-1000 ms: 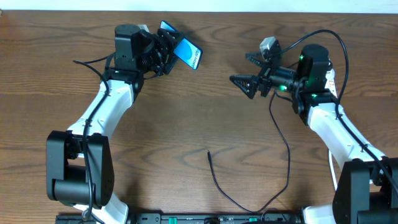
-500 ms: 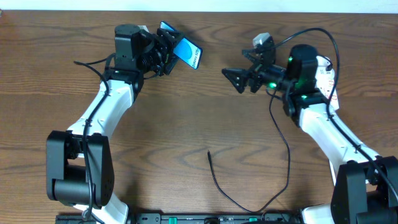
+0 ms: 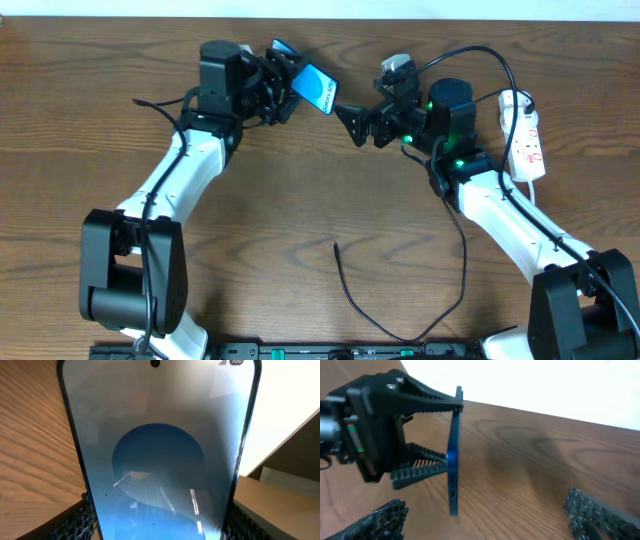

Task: Plug charger to phone and switch on socket
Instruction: 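Raise the right gripper and move it left toward the held phone, then close the right gripper on the phone's edge beside the left gripper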

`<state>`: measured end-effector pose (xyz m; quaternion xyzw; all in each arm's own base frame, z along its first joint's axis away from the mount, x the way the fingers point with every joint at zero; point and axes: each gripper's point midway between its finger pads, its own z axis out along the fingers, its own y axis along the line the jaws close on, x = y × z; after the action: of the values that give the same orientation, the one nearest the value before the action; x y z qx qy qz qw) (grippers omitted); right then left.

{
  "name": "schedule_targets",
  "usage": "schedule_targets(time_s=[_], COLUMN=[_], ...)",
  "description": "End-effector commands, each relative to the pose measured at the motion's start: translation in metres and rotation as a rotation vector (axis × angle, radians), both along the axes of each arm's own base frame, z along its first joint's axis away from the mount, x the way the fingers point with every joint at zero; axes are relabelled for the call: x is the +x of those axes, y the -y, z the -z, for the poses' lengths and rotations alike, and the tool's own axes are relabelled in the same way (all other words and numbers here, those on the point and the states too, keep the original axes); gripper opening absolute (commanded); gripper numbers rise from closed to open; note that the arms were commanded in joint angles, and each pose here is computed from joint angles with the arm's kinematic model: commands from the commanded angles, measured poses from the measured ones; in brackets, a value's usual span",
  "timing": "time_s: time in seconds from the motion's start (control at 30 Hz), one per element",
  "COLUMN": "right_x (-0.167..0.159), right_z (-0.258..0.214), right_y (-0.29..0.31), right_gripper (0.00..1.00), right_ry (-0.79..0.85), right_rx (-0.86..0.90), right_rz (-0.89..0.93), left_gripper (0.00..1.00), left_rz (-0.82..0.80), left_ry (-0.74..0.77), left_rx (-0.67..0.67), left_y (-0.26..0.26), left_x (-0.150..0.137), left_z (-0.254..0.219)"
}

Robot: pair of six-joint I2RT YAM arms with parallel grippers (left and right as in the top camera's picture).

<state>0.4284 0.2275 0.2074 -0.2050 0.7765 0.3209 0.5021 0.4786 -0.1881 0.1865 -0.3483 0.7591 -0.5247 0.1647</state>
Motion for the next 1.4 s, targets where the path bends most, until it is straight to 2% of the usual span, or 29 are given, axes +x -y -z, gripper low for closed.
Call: schedule_targets(time_s=[0.0, 0.77, 1.03, 1.23, 1.37], right_x=[0.008, 0.014, 0.011, 0.010, 0.007], right_z=[-0.001, 0.017, 0.017, 0.017, 0.017], right_y=[-0.001, -0.003, -0.006, -0.008, -0.012], right_gripper=[0.99, 0.95, 0.86, 0.71, 0.67], right_ry=[-0.014, -0.087, -0.091, -0.092, -0.093], right_rx=[0.015, 0.056, 0.063, 0.065, 0.065], right_rz=[0.028, 0.050, 0.027, 0.017, 0.007], left_gripper=[0.07, 0.07, 0.07, 0.07, 0.07], left_rz=[0.012, 0.096, 0.127, 0.131, 0.129], left_ry=[0.064, -0.002, -0.002, 0.014, 0.013], left_rx=[-0.020, -0.076, -0.073, -0.085, -0.091], left_y=[0.008, 0.063, 0.079, 0.083, 0.083], left_x=[-0.001, -0.027, -0.036, -0.036, -0.036], left_z=[-0.030, -0.030, -0.030, -0.035, -0.036])
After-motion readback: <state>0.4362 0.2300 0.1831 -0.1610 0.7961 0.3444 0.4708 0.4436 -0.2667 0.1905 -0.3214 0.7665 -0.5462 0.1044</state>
